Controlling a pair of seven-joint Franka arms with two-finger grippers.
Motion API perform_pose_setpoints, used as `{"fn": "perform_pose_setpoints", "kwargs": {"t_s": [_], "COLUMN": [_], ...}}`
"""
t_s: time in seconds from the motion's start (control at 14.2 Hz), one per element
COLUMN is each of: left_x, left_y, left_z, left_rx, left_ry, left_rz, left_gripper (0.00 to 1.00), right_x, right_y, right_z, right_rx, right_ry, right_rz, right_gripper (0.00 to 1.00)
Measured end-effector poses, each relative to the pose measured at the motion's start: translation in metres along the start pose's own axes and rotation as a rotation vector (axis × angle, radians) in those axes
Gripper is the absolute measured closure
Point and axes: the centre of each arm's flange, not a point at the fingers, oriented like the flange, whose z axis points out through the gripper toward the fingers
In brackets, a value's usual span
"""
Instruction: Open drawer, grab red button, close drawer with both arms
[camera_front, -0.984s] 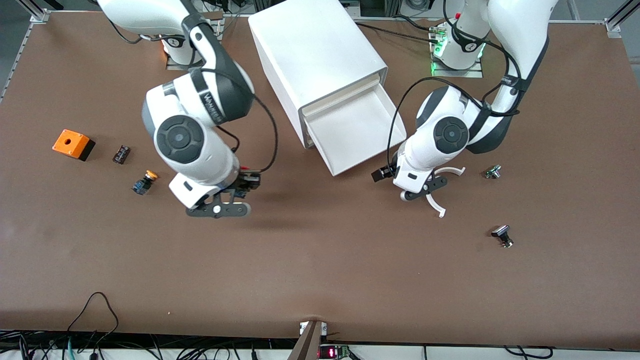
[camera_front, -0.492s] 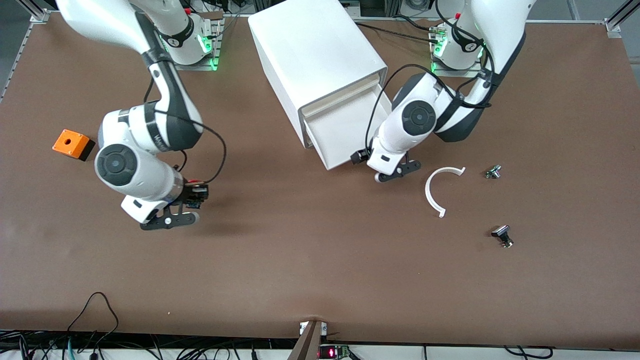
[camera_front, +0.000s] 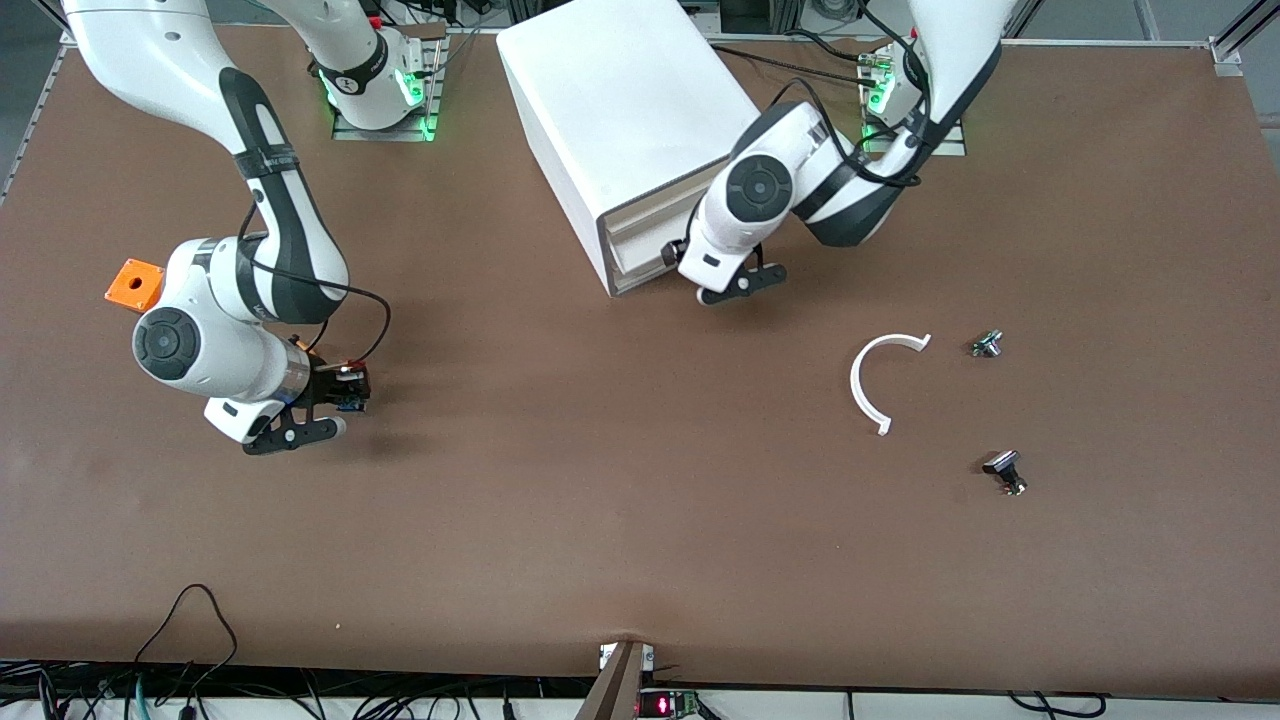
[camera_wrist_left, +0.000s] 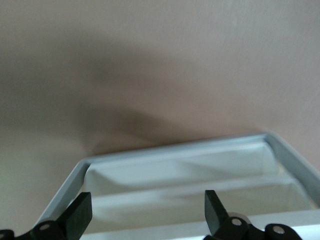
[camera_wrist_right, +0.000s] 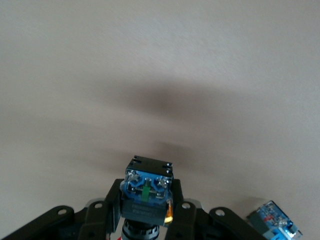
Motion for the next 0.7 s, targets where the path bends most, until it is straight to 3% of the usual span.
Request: {"fn": "perform_pose_setpoints", "kwargs": {"t_s": [0.63,0.7], "left_x": [-0.014,-0.011], "left_y": [0.002,0.002], "left_z": [-0.004,-0.01], "left_rx": [0.022,0.019], "left_ry": [-0.009,-0.008], "left_rz": [0.019,0.014], "left_gripper": [0.01,0.01], "right_x": [-0.023,-0.023], "right_y": [0.023,0.023], "right_z": [0.057,0.058], "right_rx": [-0.023,-0.025], "right_ry": [0.041,0.046], "right_rz": [-0.001,-0.001], "right_gripper": [0.58,0.54]}}
